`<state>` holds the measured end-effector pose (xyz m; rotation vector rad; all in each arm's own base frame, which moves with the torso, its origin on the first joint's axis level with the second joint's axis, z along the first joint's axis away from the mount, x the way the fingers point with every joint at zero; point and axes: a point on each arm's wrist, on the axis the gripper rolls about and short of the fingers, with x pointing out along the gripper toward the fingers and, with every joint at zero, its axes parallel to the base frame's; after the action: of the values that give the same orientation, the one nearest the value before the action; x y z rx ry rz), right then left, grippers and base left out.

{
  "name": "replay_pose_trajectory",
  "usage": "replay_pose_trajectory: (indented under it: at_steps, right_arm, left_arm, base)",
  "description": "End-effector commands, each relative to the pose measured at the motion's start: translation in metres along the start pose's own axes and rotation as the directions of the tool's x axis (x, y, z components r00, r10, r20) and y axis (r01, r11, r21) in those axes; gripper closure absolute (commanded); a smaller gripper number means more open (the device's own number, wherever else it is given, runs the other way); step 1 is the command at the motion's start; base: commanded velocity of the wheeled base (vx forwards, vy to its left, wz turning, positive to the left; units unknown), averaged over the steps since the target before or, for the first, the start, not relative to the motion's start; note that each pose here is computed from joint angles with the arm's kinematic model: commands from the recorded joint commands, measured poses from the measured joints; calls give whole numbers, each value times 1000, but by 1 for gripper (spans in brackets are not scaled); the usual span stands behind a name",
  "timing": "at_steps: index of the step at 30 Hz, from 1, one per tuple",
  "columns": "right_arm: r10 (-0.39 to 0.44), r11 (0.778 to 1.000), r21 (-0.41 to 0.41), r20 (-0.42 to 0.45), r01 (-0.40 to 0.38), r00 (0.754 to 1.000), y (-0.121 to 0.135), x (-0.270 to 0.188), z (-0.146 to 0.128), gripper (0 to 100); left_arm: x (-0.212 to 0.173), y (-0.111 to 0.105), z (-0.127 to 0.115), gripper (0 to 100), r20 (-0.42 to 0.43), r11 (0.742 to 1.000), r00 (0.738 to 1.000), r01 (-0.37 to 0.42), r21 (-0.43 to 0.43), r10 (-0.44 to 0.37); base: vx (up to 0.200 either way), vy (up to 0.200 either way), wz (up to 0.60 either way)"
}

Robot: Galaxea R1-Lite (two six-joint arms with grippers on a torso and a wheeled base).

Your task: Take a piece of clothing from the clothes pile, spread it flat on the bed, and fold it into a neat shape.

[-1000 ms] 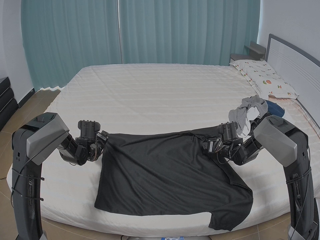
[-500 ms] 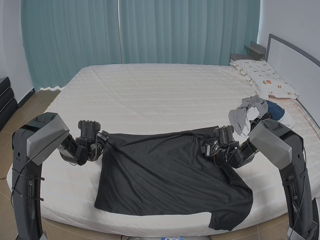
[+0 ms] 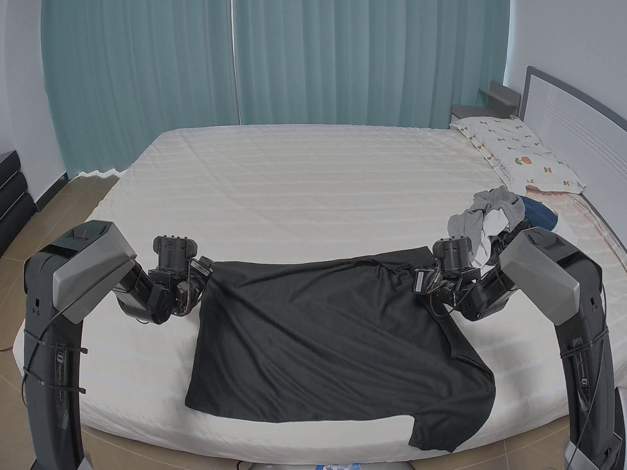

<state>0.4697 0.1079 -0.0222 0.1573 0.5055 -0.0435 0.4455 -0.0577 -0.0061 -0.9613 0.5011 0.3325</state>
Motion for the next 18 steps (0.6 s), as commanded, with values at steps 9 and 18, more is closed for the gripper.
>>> replay_pose_trajectory:
  at_steps: [9,18]
  right_arm:
    - [45,995,84,27,-47,999,-43,6,16,100]
    - [81,991,107,7,-81,997,-43,11,9,0]
  left_arm:
    - [7,6,-11,0,8,998,1000,-31,53,31]
    - [12,11,-19,0,36,992,998,-62,110,58]
  base:
    - [0,0,0]
    - [0,0,0]
